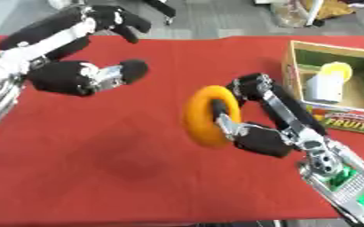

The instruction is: Pick up the objects with one hand, pass them to the other hand, and then place them into the box on the other side of the table.

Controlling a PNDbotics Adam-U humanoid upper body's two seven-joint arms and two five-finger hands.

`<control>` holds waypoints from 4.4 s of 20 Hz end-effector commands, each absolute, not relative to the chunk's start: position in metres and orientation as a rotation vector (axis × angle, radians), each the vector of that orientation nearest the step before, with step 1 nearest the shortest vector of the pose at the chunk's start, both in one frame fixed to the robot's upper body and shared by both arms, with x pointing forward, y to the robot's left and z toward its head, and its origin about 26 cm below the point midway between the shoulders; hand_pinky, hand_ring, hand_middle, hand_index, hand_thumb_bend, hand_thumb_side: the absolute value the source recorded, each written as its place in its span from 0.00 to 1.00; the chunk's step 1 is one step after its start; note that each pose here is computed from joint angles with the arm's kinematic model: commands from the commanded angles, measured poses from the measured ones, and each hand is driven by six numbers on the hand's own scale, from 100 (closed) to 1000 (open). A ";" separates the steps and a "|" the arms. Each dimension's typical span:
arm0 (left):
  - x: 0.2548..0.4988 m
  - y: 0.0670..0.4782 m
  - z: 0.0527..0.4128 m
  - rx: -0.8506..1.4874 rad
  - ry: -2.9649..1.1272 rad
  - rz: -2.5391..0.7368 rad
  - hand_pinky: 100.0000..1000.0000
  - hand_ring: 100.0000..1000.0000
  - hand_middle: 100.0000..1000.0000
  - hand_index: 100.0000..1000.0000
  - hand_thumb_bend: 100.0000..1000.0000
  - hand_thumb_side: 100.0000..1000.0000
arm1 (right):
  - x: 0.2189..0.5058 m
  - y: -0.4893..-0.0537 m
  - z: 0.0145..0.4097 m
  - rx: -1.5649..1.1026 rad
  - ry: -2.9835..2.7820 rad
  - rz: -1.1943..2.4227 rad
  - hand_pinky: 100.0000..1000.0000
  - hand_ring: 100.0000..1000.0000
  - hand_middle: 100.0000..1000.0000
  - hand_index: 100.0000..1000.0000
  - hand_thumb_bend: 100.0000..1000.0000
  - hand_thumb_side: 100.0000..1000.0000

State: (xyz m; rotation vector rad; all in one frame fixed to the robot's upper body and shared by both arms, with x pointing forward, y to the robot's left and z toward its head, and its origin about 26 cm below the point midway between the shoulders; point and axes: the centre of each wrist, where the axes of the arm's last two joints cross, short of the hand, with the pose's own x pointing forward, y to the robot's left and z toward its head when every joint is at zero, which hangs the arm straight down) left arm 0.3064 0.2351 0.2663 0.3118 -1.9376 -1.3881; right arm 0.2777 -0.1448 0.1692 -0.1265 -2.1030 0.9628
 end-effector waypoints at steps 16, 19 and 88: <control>0.290 0.294 0.211 0.332 -2.085 -0.778 0.93 0.67 0.72 0.84 0.22 0.78 | 0.315 -0.290 0.215 -0.938 -1.891 0.550 0.43 0.65 0.41 0.28 0.00 0.26; 0.287 0.291 0.195 0.288 -2.092 -0.679 0.94 0.66 0.71 0.83 0.22 0.78 | 0.342 -0.319 0.207 -1.049 -1.777 0.433 0.42 0.66 0.41 0.28 0.00 0.29; 0.281 0.239 0.133 0.225 -2.093 -0.115 0.95 0.62 0.66 0.82 0.08 0.91 | 0.250 -0.253 0.067 -0.752 -1.982 -0.295 0.50 0.80 0.64 0.85 0.00 0.76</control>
